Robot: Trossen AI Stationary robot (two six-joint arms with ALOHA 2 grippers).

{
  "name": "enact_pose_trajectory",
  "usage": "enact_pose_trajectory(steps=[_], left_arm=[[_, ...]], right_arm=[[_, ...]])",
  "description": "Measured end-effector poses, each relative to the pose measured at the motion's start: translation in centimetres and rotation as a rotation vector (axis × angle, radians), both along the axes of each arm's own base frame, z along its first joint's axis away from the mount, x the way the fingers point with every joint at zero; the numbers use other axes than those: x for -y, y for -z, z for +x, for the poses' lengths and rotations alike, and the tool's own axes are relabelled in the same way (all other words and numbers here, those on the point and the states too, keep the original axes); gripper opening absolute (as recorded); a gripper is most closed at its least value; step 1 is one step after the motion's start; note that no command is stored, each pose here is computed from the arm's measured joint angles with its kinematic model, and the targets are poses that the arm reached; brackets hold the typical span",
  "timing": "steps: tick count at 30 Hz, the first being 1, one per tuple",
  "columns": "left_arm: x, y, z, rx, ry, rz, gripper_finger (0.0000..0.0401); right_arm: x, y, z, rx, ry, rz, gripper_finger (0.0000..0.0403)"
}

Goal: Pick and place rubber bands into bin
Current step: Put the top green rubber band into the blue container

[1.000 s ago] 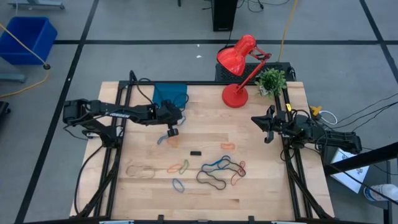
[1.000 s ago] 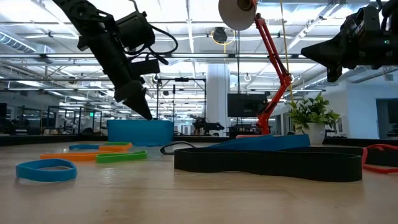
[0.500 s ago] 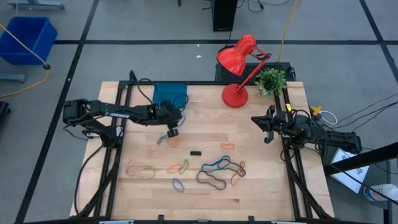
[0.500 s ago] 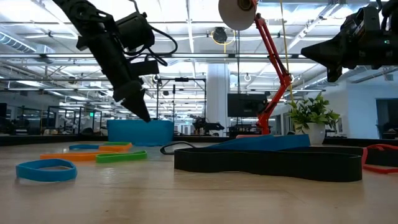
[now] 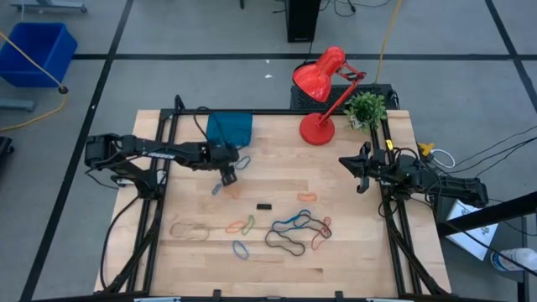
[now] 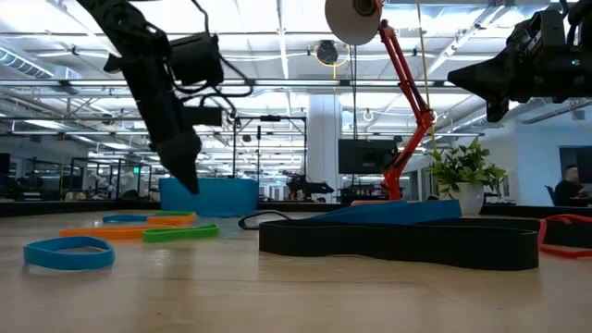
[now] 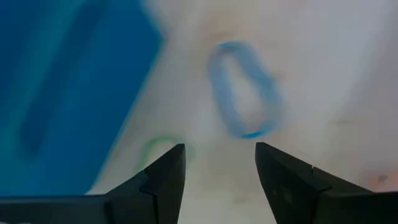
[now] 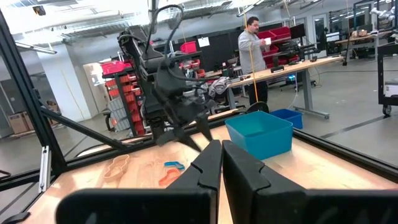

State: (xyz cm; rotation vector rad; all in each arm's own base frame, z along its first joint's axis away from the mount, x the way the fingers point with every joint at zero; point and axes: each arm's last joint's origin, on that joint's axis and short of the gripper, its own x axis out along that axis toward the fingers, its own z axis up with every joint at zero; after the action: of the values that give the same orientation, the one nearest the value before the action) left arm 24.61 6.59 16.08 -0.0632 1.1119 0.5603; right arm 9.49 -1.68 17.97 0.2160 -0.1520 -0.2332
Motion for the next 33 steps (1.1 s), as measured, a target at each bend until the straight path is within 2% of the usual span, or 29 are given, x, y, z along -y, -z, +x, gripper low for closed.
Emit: enact_pose_trajectory(steps=[3,8,19,33], left_arm=[[-0.4,0.9,-0.9,-0.034,-0.080,0.037,0.0202],[-1.1,1.8,-1.8,-0.056,-0.076,0.000,0.0202],[-2.7,2.4,-2.3,0.047,-0.160,-0.029,0.0202],[-3.0,2.3,-2.0,0.121,-0.215,-0.067,0.0202]], right_arm=[[0.0,0.0,0.0,-0.003,0.001,-0.011,0.0009],[0.0,0.0,0.0,-0.007,0.004,-0.029,0.0009],[0.0,0.0,0.0,-0.007,0.003,-0.029,0.0009],[0.0,0.0,0.0,-0.007,0.004,-0.029,0.0009]])
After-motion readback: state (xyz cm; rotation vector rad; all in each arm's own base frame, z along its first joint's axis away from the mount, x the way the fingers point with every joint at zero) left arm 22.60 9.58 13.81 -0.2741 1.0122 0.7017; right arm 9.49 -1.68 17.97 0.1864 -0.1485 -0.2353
